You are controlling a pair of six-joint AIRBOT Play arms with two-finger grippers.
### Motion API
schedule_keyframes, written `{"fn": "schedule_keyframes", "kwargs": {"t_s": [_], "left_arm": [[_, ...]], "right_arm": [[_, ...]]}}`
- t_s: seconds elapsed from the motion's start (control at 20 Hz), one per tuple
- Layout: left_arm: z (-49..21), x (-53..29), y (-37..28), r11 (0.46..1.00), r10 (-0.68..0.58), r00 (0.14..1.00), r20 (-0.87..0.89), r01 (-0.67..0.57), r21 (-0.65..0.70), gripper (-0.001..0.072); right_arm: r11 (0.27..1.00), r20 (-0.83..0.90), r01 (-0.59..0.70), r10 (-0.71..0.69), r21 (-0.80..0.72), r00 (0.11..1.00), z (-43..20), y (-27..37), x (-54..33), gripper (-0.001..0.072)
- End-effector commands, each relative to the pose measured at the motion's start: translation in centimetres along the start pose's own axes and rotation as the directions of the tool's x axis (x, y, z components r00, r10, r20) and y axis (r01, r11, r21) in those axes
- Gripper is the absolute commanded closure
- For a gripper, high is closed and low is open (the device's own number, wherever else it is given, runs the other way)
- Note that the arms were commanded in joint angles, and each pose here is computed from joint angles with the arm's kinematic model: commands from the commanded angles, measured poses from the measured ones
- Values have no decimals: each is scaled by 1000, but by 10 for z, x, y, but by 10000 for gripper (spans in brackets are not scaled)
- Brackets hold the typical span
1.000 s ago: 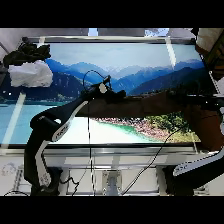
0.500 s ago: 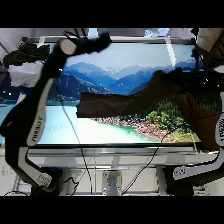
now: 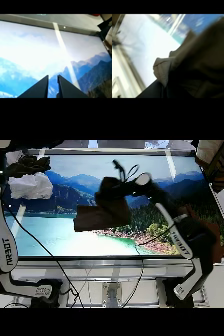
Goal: Fold the shirts.
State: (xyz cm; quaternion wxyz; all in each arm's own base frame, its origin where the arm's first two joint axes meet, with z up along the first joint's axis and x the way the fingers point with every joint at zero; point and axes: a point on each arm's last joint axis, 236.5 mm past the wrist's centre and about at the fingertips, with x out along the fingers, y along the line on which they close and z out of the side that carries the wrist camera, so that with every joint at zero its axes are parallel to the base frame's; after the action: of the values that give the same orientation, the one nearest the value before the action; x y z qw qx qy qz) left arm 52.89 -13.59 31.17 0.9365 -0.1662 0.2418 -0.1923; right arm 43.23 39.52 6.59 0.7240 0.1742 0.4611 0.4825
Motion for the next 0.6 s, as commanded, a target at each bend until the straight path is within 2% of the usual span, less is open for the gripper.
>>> {"fn": "schedule_keyframes", "kwargs": {"t_s": [0.0,0.05,0.1,0.15,0.4,0.55], "left_arm": [[-17,-3,28,996,85,994,-65,-84,24,545],[-20,-1,33,995,100,992,-72,-98,29,545],[-22,0,37,993,112,991,-76,-110,33,545],[-21,0,40,991,127,989,-74,-124,41,545],[-21,0,41,991,131,989,-73,-128,43,545],[-28,0,39,992,122,987,-102,-119,38,545]], "right_arm": [[995,-38,-93,94,21,995,-34,26,78,670],[995,-30,-101,102,6,994,-34,30,81,589],[995,-14,-100,100,1,995,-30,31,79,335],[995,0,-96,96,5,995,-23,28,73,231],[994,52,-47,42,95,998,11,-27,3,232],[965,-40,141,-136,220,990,-5,-107,-49,232]]}}
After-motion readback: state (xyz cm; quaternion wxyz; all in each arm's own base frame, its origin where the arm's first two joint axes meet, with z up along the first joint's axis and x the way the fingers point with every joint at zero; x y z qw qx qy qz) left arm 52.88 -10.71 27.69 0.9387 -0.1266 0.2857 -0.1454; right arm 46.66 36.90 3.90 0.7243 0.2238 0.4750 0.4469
